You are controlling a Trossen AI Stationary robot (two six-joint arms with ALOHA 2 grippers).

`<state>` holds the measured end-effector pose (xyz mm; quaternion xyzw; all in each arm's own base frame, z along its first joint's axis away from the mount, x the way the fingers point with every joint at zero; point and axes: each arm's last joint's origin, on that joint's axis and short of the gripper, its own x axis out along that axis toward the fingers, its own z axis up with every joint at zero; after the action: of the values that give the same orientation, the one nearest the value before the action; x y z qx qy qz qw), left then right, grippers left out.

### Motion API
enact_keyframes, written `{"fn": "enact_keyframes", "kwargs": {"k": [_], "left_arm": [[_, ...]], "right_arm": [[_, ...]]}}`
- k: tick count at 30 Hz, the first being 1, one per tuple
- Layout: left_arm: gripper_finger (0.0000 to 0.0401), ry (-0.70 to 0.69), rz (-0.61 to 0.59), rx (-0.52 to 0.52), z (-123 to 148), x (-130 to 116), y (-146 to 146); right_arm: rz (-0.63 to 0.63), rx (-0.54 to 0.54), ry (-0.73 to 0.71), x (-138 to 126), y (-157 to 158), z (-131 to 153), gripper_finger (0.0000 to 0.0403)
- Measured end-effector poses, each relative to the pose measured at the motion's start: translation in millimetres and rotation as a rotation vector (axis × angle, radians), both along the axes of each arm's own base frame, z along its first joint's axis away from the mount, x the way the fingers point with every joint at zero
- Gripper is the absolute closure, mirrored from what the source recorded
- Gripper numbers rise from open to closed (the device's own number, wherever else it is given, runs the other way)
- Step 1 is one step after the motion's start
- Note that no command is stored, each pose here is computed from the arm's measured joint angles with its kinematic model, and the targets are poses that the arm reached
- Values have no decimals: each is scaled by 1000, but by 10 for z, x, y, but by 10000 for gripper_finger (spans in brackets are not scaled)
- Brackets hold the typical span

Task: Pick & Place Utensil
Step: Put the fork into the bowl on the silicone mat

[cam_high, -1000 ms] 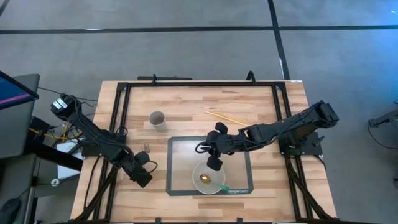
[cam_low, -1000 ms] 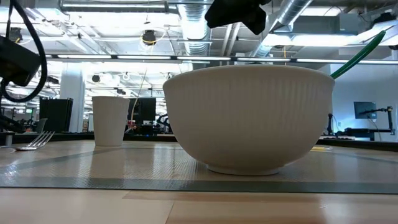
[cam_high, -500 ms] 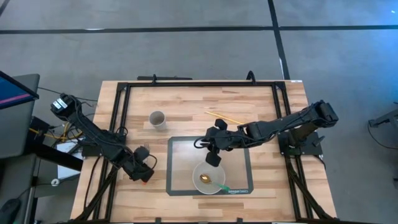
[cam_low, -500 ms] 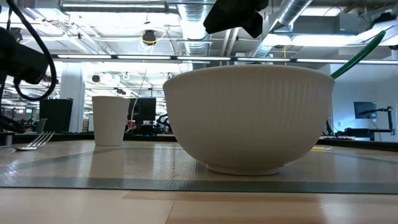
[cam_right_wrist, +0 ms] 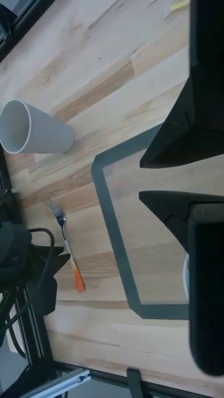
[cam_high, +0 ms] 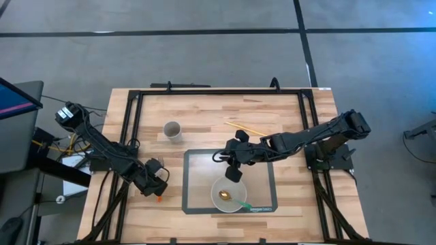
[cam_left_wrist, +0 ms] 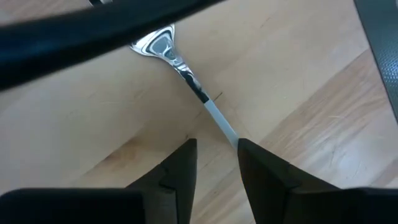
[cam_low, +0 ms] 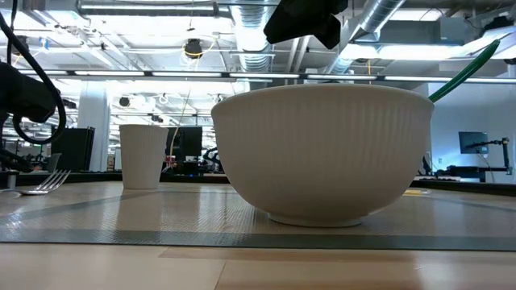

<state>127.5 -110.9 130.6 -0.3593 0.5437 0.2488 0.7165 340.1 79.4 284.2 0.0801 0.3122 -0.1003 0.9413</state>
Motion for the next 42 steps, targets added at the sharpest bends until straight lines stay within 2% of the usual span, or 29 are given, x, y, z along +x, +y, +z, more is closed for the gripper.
{"fn": "enact_keyframes", "kwargs": {"k": [20, 25, 32, 35, 40, 42], "left_arm": [[289, -61, 22, -118, 52, 58, -67], [289, -74, 52, -79, 13, 54, -46], [291, -69, 90, -78, -62, 21, -14], [307, -60, 91, -75, -79, 9, -3], [378, -55, 95, -80, -83, 5, -2], [389, -68, 96, -82, -80, 14, -7]], "right_arm": [[-3, 1, 0, 3, -14, 0, 340], [-3, 1, 0, 4, -14, 0, 340], [-3, 1, 0, 4, -14, -1, 340], [-3, 1, 0, 4, -14, -1, 340], [-3, 0, 1, 4, -14, -2, 340], [-3, 1, 0, 4, -14, -1, 340]]}}
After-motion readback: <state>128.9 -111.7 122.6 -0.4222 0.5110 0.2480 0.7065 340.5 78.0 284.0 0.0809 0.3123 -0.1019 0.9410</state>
